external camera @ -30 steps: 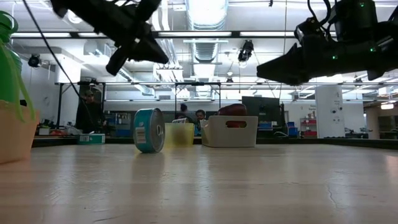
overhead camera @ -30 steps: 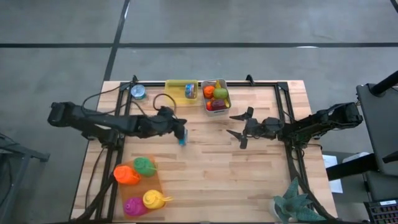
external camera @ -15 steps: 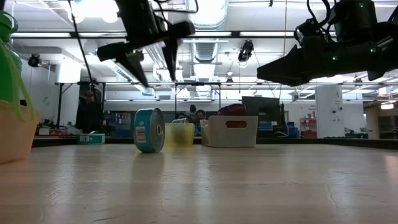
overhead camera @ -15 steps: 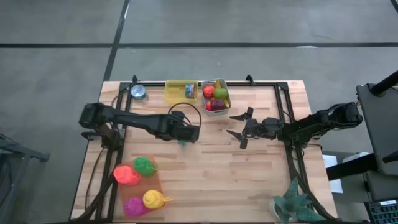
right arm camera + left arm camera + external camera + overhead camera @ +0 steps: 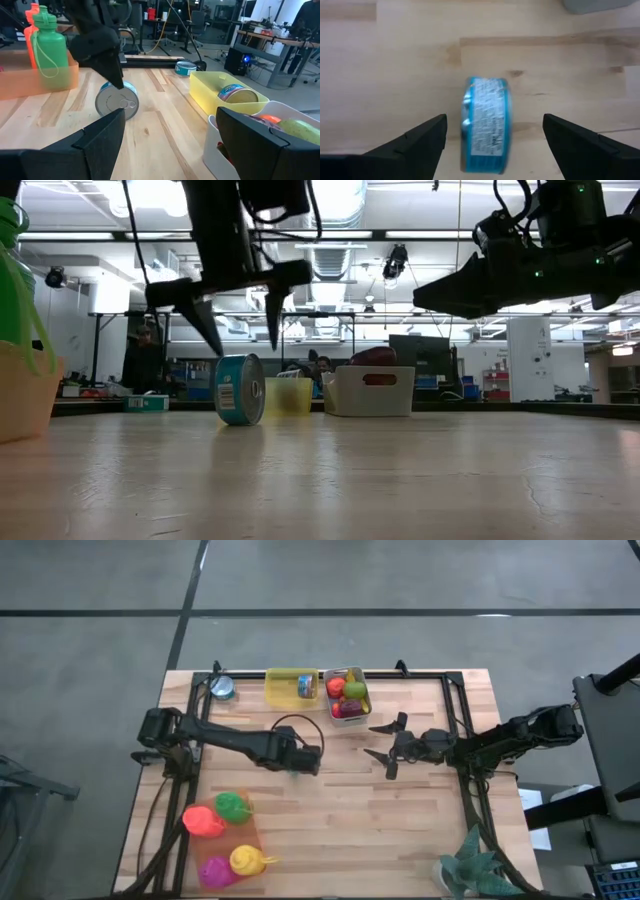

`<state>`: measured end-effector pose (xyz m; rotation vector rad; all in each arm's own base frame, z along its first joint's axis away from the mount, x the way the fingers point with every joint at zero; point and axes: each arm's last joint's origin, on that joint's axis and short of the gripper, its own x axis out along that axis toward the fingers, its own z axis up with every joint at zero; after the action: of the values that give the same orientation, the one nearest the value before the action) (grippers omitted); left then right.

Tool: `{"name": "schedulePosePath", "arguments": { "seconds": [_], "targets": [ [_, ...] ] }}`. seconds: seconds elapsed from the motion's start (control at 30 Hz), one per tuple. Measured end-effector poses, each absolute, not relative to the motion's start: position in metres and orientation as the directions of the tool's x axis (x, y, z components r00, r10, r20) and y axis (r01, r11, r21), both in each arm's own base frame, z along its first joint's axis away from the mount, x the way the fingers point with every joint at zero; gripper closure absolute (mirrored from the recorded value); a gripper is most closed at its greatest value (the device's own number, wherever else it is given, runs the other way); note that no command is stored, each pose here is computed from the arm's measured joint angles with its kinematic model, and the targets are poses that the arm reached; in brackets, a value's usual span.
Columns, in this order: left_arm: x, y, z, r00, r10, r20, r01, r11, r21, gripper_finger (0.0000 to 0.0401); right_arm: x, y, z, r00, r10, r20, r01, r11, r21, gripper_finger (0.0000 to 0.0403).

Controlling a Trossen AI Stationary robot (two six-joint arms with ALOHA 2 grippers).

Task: Pick & Place Food Item
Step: Put the blue tuna can into the yellow bin

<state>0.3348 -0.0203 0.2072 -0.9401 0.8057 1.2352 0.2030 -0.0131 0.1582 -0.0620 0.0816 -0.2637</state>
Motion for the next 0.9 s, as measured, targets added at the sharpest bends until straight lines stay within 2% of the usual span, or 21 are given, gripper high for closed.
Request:
{"name": "schedulePosePath", "arguments": {
  "seconds": [0.7, 0.8, 0.9],
  "targets": [
    [0.321, -0.007, 0.154, 0.205, 0.36, -0.91, -0.976, 0.005, -0.217, 0.0068, 0.203, -0.013, 0.158, 0.962, -0.263, -0.073, 0.258, 0.964, -0.07, 0.0097],
    [0.322, -0.005, 0.151, 0.222, 0.361, -0.906, -0.971, -0.003, -0.239, 0.008, 0.203, -0.013, 0.158, 0.962, -0.262, -0.073, 0.257, 0.964, -0.072, 0.0097],
    [0.322, -0.004, 0.15, 0.23, 0.36, -0.904, -0.969, -0.001, -0.247, 0.0113, 0.203, -0.013, 0.158, 0.962, -0.263, -0.073, 0.258, 0.964, -0.07, 0.0097]
  ]
}}
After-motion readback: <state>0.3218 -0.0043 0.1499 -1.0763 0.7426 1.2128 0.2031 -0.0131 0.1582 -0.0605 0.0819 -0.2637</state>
